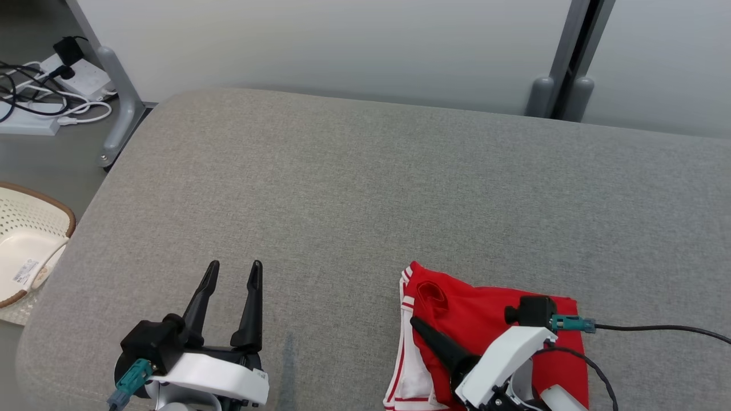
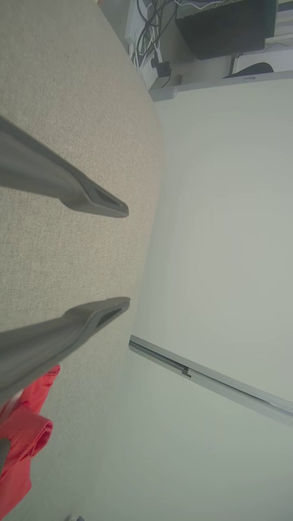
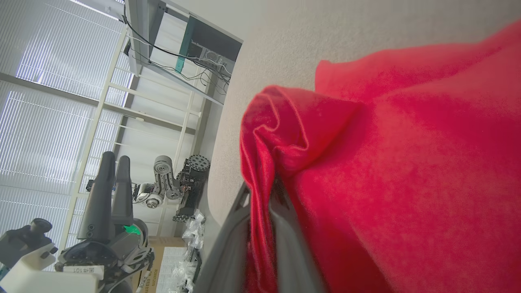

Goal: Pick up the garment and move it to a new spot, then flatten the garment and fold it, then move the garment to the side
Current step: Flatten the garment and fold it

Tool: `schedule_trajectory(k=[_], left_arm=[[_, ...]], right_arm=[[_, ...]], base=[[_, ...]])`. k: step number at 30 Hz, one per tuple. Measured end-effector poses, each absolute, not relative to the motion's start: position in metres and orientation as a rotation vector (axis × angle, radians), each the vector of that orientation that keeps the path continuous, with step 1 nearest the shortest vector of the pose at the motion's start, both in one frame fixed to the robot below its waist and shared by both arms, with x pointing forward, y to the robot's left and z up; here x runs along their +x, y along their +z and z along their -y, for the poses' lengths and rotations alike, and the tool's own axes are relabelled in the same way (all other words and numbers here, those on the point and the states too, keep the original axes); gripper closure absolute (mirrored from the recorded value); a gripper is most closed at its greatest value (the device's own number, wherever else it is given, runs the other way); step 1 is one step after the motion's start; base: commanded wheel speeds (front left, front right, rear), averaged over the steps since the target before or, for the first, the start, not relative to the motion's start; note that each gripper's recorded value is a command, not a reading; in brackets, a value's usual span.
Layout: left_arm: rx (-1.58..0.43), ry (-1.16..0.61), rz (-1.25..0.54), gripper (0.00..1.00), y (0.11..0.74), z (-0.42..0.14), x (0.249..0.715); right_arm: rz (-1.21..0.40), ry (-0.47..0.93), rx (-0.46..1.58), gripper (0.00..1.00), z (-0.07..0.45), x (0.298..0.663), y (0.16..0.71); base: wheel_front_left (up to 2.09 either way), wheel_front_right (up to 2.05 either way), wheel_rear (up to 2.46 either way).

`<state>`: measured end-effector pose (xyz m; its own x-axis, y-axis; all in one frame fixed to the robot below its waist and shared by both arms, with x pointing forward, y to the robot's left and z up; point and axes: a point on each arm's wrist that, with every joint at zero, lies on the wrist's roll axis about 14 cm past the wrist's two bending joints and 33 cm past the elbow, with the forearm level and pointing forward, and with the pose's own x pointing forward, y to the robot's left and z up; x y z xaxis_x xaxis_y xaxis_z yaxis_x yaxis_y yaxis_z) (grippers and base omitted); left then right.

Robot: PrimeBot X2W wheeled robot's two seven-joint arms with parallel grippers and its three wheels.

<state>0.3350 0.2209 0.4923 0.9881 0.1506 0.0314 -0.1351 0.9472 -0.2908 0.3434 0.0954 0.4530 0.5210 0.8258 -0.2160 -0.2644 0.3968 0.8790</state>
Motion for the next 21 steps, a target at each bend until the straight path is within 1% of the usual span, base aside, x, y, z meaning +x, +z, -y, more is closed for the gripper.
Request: schedule_trajectory(k=[1,5,10,14,18,21], left_arm=[[-0.293,0.150,0.052,0.00,0.492,-0.222,0.334],[-0.294,0.167,0.047,0.00,0.490,-0.226,0.330],[-0.295,0.171,0.050,0.00,0.491,-0.227,0.329],[-0.289,0.164,0.049,0.00,0.490,-0.226,0.330],[-0.288,0.138,0.057,0.00,0.493,-0.219,0.336],[-0.286,0.107,0.064,0.00,0.497,-0.211,0.342]], right_arm=[[-0.742,0.771,0.908,0.00,-0.097,0.343,0.449],[-0.781,0.804,0.914,0.00,-0.111,0.336,0.447],[-0.777,0.845,0.971,0.00,-0.123,0.329,0.462],[-0.759,0.888,0.972,0.00,-0.131,0.322,0.474],[-0.674,0.872,0.959,0.00,-0.124,0.335,0.486],[-0.536,0.851,0.877,0.00,-0.104,0.358,0.502]], base=[[0.00,0.00,0.00],[0.00,0.00,0.00],[0.00,0.00,0.00],[0.00,0.00,0.00],[0.00,0.00,0.00],[0.00,0.00,0.00]])
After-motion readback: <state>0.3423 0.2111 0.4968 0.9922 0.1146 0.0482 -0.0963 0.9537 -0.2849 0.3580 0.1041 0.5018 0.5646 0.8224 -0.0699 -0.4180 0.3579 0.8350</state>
